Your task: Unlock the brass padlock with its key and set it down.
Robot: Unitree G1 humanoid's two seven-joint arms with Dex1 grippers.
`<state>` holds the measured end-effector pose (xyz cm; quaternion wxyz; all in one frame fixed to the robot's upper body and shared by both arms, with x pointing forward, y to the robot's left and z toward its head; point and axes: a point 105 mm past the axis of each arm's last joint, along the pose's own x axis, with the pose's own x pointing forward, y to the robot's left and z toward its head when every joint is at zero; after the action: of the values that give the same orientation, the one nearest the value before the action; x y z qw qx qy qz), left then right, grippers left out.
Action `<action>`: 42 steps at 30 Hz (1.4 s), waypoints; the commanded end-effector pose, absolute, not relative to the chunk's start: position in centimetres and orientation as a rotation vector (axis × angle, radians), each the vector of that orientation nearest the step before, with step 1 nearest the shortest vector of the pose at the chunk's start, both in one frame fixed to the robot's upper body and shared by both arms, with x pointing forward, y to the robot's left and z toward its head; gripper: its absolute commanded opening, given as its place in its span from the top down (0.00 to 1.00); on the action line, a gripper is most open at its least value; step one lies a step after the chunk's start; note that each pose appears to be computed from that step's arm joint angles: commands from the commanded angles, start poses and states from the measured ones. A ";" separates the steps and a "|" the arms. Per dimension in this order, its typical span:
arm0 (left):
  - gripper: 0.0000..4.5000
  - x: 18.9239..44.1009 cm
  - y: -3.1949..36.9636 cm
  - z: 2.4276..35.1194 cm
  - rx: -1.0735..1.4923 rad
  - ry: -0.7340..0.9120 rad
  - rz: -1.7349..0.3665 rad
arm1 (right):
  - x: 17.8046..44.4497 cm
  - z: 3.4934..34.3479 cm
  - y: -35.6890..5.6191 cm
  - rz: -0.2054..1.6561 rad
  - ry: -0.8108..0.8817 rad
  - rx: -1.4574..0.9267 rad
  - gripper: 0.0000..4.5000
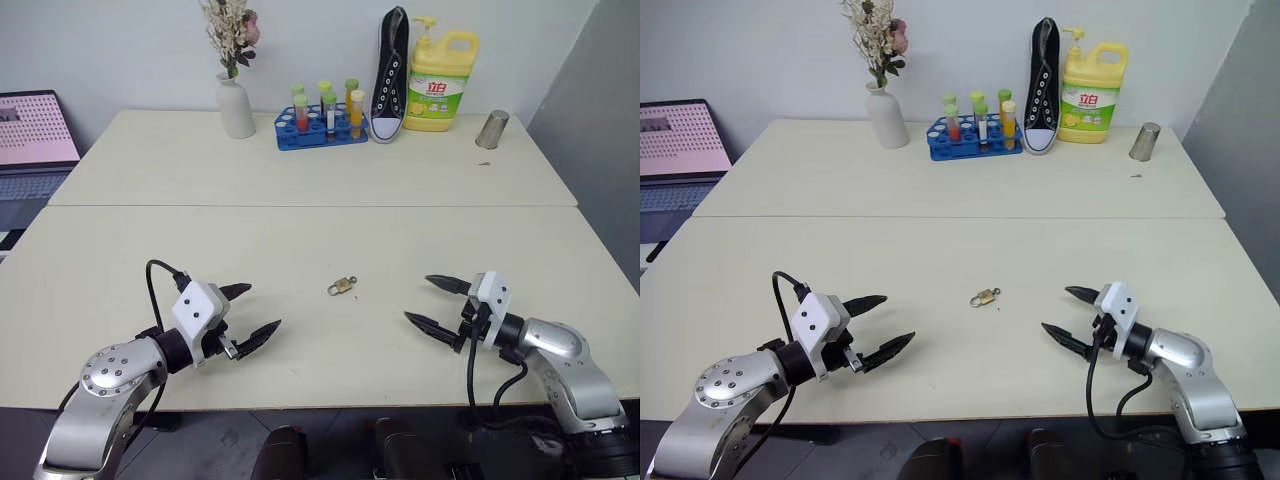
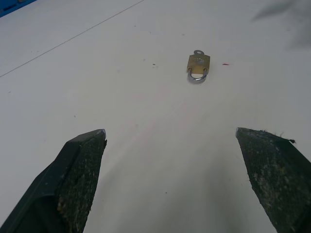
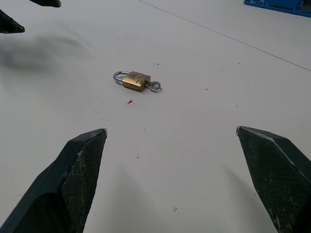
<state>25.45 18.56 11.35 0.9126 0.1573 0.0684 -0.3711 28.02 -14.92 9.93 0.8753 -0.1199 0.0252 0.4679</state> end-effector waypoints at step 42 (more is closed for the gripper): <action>0.00 29.9 12.0 10.7 0.361 0.127 -0.913 | 27.2 12.5 -12.7 1.056 0.158 -0.317 0.00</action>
<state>29.68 12.35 10.48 0.8824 0.1657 0.0669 -0.4353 27.35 -12.85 11.76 0.8488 -0.1340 0.0796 0.5053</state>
